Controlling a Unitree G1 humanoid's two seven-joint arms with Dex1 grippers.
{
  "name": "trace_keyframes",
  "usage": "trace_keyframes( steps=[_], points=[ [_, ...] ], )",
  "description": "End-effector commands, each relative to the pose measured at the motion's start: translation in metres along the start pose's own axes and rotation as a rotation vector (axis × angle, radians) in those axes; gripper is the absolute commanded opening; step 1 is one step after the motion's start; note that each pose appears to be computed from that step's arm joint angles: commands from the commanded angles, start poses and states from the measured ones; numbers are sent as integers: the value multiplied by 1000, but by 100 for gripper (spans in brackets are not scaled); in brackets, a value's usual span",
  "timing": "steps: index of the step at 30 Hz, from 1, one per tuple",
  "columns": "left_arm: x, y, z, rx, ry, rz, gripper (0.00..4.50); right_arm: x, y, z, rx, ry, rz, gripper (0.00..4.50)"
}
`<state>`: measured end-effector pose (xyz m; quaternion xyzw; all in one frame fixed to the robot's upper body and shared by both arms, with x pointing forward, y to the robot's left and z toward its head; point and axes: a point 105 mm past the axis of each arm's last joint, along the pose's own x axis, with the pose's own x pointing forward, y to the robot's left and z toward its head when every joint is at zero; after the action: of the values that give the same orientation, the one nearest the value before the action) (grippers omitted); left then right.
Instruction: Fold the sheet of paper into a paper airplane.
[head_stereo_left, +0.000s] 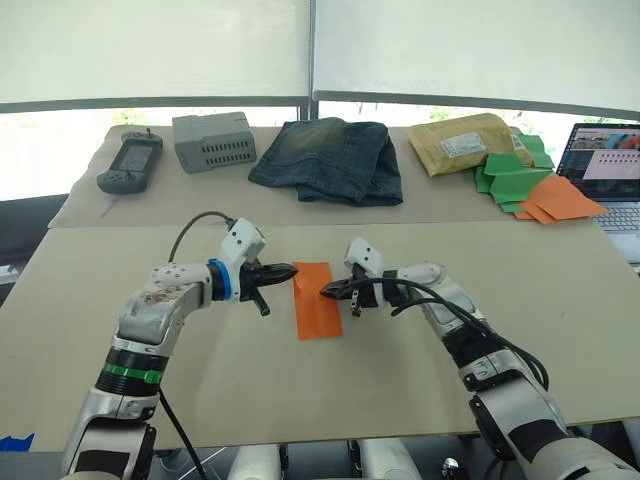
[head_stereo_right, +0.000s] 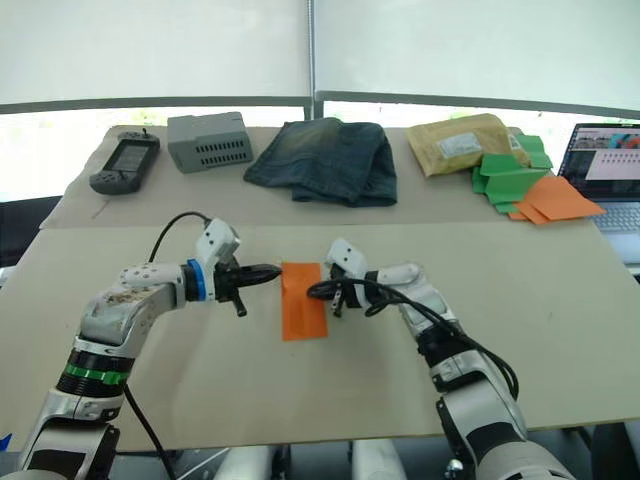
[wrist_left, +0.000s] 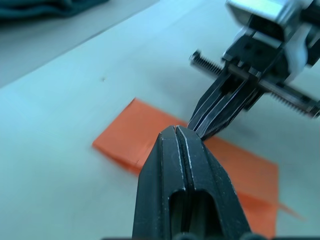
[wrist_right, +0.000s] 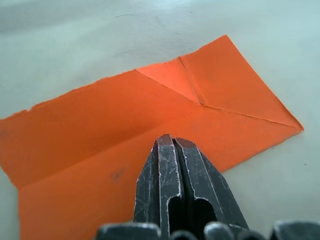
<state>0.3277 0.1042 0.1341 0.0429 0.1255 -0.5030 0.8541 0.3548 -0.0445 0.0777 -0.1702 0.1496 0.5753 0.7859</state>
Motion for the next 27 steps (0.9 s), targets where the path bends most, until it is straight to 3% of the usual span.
trace_keyframes(
  steps=[1, 11, 22, 27],
  points=[
    [13, -17, 7, 44, 4, -64, 0, 2, 2, -20, 22, 91, -33, 4],
    [19, -18, -38, 83, 222, -46, 0, -15, -1, -20, 58, 83, -110, 4],
    [30, -21, -60, 76, 276, -33, 0, -17, 12, -5, 28, 20, -115, 4],
    [32, -23, -62, 74, 290, -32, 0, -5, -14, -5, 25, 18, -232, 4]
  ],
)
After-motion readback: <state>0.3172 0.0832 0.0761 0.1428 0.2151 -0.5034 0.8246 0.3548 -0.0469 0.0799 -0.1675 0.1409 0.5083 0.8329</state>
